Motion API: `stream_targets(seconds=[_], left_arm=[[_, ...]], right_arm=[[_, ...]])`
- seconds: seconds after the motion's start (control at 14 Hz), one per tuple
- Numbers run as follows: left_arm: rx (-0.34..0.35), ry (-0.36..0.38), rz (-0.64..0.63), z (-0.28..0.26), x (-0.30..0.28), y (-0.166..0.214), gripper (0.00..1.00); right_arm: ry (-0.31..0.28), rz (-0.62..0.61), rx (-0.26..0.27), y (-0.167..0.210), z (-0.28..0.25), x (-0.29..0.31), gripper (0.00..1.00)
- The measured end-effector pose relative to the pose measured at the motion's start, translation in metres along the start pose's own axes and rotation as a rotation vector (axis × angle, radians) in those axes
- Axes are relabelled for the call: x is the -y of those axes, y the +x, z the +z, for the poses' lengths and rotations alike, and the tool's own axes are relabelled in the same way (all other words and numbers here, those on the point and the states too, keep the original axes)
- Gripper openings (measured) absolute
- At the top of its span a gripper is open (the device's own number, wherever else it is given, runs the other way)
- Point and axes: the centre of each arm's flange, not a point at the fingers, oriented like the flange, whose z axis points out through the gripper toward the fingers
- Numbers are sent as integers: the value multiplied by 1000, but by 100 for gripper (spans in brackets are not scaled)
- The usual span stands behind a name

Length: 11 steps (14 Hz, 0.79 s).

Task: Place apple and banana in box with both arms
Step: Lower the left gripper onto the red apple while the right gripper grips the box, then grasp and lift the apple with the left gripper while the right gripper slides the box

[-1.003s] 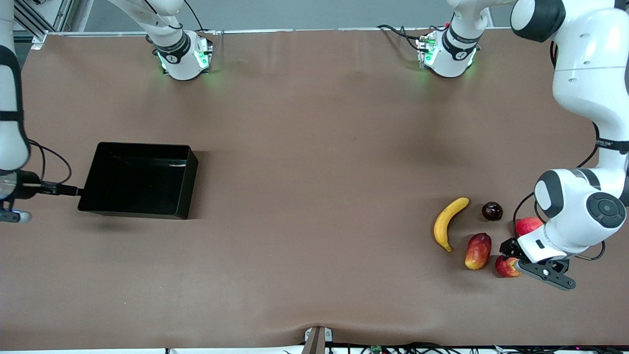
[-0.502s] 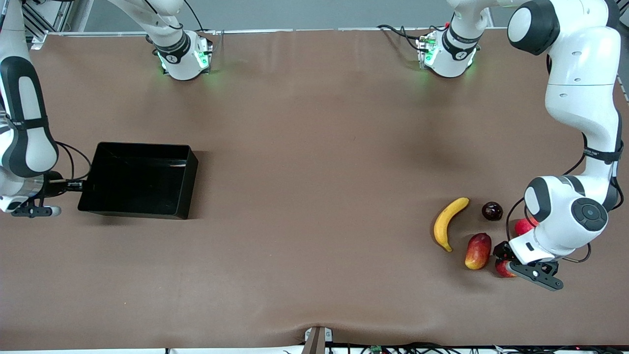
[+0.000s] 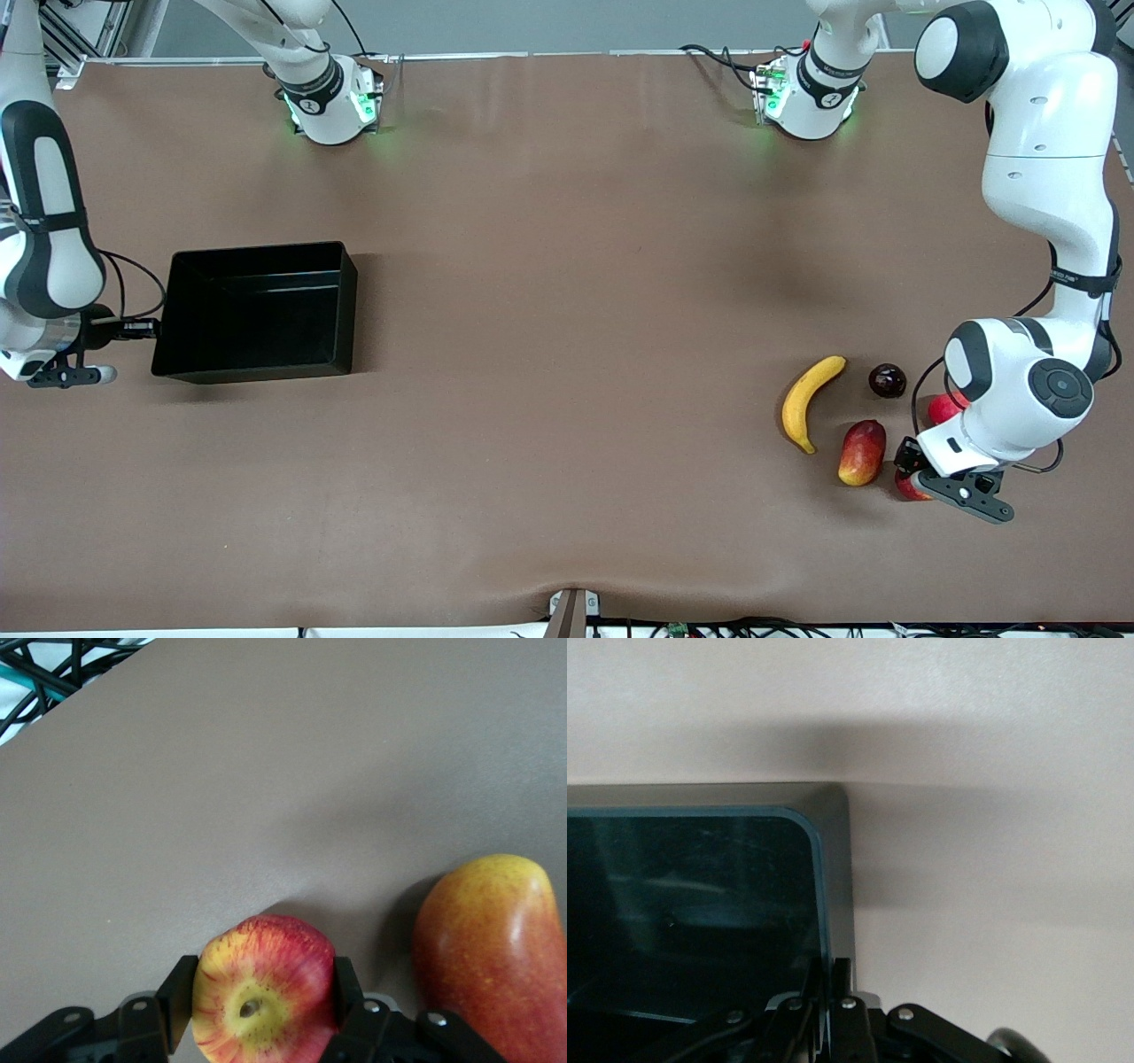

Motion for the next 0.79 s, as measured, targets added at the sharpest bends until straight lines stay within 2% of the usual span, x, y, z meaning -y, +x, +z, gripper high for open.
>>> stream_targets(seconds=[0.22,0.36,0.5,0.57,0.79], left_arm=[[-18,12,-4,-10,6,5,66],[-24,14,-1,-23,7,12,66],[-19,-1,6,-47,2,24,66],[-16,-15,-1,-62,-4,31,66],[2,-39,-26,-108,-20,48,66]], right_arm=[[20,-30,18,8,-50,19,5],[86,-15,25,12,-64,42,5],[162,16,69,13,-62,70,5],[179,21,91,15,-61,88,5],[162,84,144,21,-69,169,5]])
